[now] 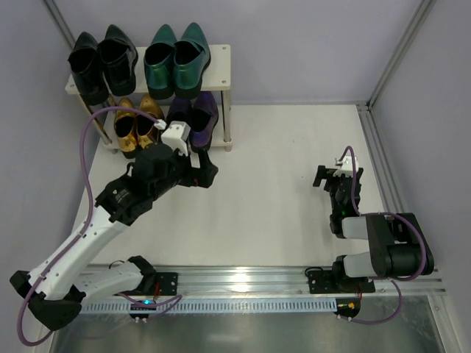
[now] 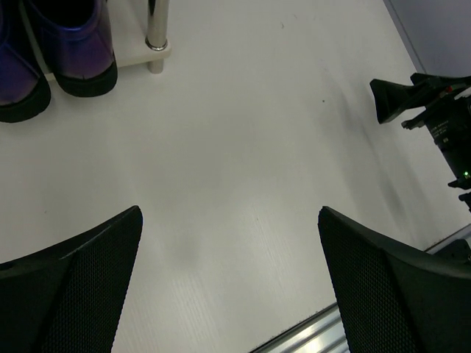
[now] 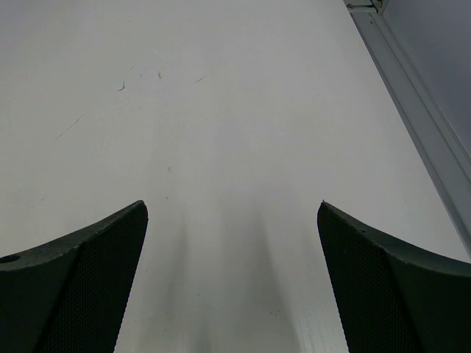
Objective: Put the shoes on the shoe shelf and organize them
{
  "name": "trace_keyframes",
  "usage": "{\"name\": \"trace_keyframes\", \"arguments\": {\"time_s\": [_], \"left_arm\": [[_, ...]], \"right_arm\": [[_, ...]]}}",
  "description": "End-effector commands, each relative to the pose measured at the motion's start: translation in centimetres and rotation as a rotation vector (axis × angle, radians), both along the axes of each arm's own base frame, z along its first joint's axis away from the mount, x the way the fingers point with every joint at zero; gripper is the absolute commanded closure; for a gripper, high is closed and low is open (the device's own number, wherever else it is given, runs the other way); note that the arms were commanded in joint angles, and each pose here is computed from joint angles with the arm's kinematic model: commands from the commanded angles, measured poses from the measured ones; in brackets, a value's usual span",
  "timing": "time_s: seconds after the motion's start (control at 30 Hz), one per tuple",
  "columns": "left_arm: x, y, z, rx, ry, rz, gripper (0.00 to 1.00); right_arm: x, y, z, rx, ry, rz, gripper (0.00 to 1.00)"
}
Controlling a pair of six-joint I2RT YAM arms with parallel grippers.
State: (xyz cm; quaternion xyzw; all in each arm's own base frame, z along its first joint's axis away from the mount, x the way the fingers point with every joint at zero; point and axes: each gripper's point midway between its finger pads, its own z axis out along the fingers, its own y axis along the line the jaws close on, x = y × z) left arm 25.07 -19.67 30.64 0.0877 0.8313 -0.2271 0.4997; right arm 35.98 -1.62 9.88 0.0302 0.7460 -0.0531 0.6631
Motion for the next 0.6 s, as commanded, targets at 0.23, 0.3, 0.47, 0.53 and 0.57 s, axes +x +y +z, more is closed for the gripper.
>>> {"name": "trace_keyframes", "arguments": {"time_s": [0.23,0.3,0.47,0.53,0.57], "left_arm": [[-1.7,0.4,2.1,-0.025,-0.047,-0.047,0.00],[-1.6,0.3,2.2,-0.020,-0.046,-0.057,0.00],[-1.6,-0.4,2.9,-0.038,-0.040,-0.078,0.00],[-1.8,-0.7,3.1,-0.047,-0.039,-0.096,0.00],[-1.9,-0.8,3.4,-0.054,-0.042,-0.100,0.00]], "right_arm": [[0.6,0.2,2.0,0.016,-0.072,0.006,0.03],[0.6,0.2,2.1,0.017,-0.075,0.006,0.03],[0.6,0.1,2.0,0.016,-0.072,0.005,0.03],[0.6,0.1,2.0,0.016,-0.072,0.005,0.03],[0.6,0.1,2.0,0.016,-0.074,0.005,0.03]]}}
